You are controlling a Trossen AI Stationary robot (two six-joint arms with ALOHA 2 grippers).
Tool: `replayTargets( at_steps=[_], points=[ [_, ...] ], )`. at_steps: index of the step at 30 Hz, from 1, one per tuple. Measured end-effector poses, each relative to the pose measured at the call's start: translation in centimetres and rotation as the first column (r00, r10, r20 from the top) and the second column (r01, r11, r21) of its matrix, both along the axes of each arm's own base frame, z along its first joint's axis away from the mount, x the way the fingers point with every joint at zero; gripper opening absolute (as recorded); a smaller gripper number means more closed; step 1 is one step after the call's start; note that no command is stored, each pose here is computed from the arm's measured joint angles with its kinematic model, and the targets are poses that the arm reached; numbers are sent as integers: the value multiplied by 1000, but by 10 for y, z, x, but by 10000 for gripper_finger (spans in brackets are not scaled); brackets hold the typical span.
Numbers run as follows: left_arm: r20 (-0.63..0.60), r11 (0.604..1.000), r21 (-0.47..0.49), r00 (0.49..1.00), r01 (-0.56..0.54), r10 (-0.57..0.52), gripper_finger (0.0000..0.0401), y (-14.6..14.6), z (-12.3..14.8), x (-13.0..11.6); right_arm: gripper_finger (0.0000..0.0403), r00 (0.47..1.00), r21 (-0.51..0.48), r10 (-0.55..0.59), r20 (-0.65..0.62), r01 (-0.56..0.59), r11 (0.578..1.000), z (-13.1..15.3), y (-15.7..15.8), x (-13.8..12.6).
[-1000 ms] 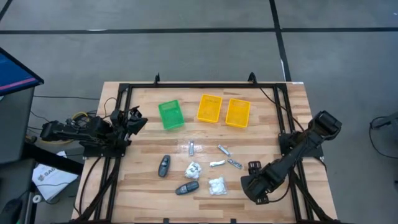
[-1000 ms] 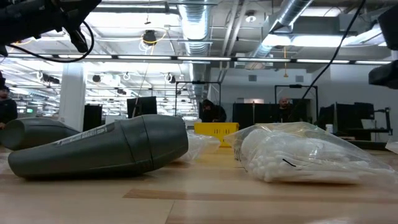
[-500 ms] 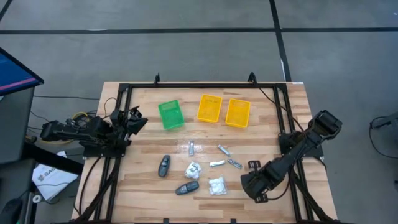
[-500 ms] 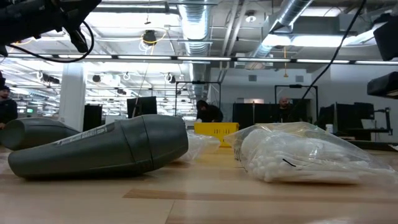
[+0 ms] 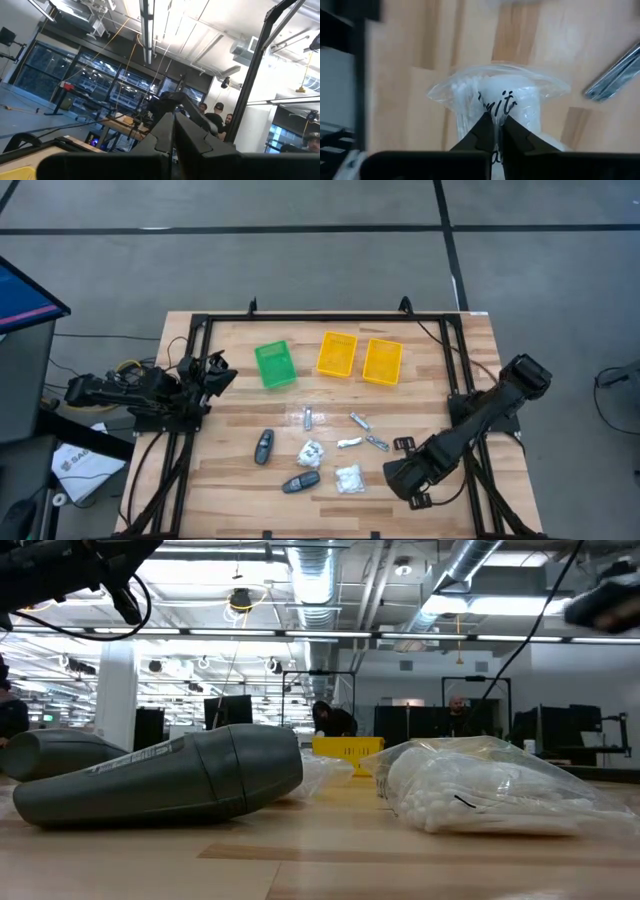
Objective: Pick & Place Travel size toiletries
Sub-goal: Put the white cotton pack into the right yellow bin
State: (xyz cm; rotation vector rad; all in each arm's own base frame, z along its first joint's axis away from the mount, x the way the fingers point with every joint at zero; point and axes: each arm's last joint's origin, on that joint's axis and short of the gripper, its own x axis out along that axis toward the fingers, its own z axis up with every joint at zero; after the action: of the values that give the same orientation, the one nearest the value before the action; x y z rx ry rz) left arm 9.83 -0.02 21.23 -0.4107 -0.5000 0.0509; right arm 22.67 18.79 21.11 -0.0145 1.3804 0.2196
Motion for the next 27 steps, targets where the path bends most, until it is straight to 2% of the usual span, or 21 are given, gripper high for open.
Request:
replayTargets(
  at_steps=[3, 6, 10, 14, 21, 27],
  points=[
    [0, 1000, 3, 1000, -1, 1, 8, 0, 0, 0, 8, 999, 3, -6, 31, 5, 1000, 24, -17, 2],
    [-1, 1000, 7, 1000, -4, 4, 8, 0, 0, 0, 4, 990, 17, -46, 131, 44, 999, 51, -43, 4],
    [-1, 1000, 9, 1000, -5, 5, 8, 0, 0, 0, 6, 945, 5, -177, 274, 182, 983, 80, -89, 6],
    [-1, 1000, 9, 1000, -5, 5, 8, 0, 0, 0, 3, 871, -42, -309, 382, 350, 936, 99, -142, 5],
    [-3, 1000, 18, 1000, -9, 10, 8, 0, 0, 0, 3, 780, -119, -470, 413, 558, 821, 102, -224, 5],
    [-8, 1000, 26, 1000, -12, 12, 8, 0, 0, 0, 2, 761, -196, -553, 338, 632, 750, 82, -271, 10]
  ],
)
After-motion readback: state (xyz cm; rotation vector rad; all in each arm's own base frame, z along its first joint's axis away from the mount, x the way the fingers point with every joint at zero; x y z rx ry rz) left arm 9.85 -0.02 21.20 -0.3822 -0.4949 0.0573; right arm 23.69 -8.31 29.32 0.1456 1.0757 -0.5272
